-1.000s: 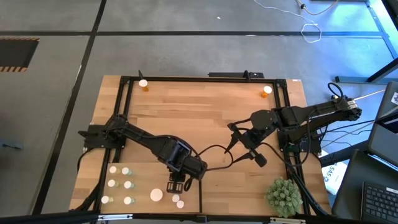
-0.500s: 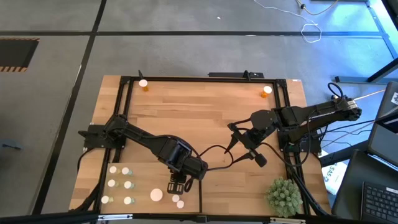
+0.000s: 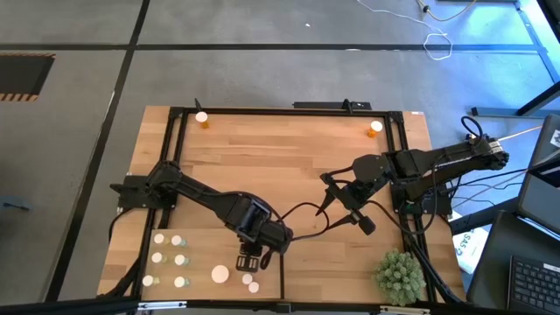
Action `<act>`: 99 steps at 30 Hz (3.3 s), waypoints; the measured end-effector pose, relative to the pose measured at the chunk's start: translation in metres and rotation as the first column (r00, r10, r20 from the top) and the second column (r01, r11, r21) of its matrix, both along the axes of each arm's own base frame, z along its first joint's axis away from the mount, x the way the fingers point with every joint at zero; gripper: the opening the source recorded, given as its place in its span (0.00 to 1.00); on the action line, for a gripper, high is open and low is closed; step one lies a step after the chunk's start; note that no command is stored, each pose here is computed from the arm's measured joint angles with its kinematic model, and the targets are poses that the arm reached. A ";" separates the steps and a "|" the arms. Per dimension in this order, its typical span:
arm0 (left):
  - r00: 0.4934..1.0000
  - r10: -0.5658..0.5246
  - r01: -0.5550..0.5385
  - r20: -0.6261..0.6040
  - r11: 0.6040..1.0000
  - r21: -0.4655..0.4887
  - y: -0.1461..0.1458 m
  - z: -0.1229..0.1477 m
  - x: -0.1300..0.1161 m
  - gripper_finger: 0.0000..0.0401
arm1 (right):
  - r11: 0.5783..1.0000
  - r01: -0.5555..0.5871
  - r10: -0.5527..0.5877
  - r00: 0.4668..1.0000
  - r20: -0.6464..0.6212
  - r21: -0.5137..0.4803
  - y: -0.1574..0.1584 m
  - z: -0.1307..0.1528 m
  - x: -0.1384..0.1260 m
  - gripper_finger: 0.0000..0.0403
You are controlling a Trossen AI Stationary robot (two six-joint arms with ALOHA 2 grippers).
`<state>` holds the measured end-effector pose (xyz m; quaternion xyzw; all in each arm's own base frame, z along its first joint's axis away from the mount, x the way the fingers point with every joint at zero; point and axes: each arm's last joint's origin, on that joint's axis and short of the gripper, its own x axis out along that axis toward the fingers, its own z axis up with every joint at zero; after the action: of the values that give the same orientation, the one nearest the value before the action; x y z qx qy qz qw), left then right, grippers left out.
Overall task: Pick and place medicine bottles onto shelf by color
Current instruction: Put the pink pill bottle on the shelf aligned with the other pink pill bottle, then adjust the pink pill bottle on the shelf
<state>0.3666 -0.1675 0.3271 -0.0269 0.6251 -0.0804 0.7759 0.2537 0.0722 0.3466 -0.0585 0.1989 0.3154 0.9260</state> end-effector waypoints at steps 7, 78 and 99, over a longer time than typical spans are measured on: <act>1.000 0.000 0.000 0.002 1.000 -0.002 -0.001 -0.004 0.002 0.32 | 1.000 0.000 0.000 1.000 0.002 0.001 0.000 0.000 0.000 0.53; 0.994 0.010 -0.001 0.113 0.996 -0.084 -0.053 0.061 -0.054 0.52 | 1.000 0.001 -0.001 1.000 0.000 0.000 0.000 0.000 0.000 0.53; 0.982 -0.032 0.047 0.188 0.996 -0.072 -0.074 0.038 -0.044 0.52 | 1.000 0.001 -0.001 1.000 -0.001 0.000 0.000 0.000 0.000 0.53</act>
<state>0.3227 -0.2418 0.3653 -0.0363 0.5465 -0.1216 0.8278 0.2537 0.0722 0.3466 -0.0584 0.1993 0.3151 0.9261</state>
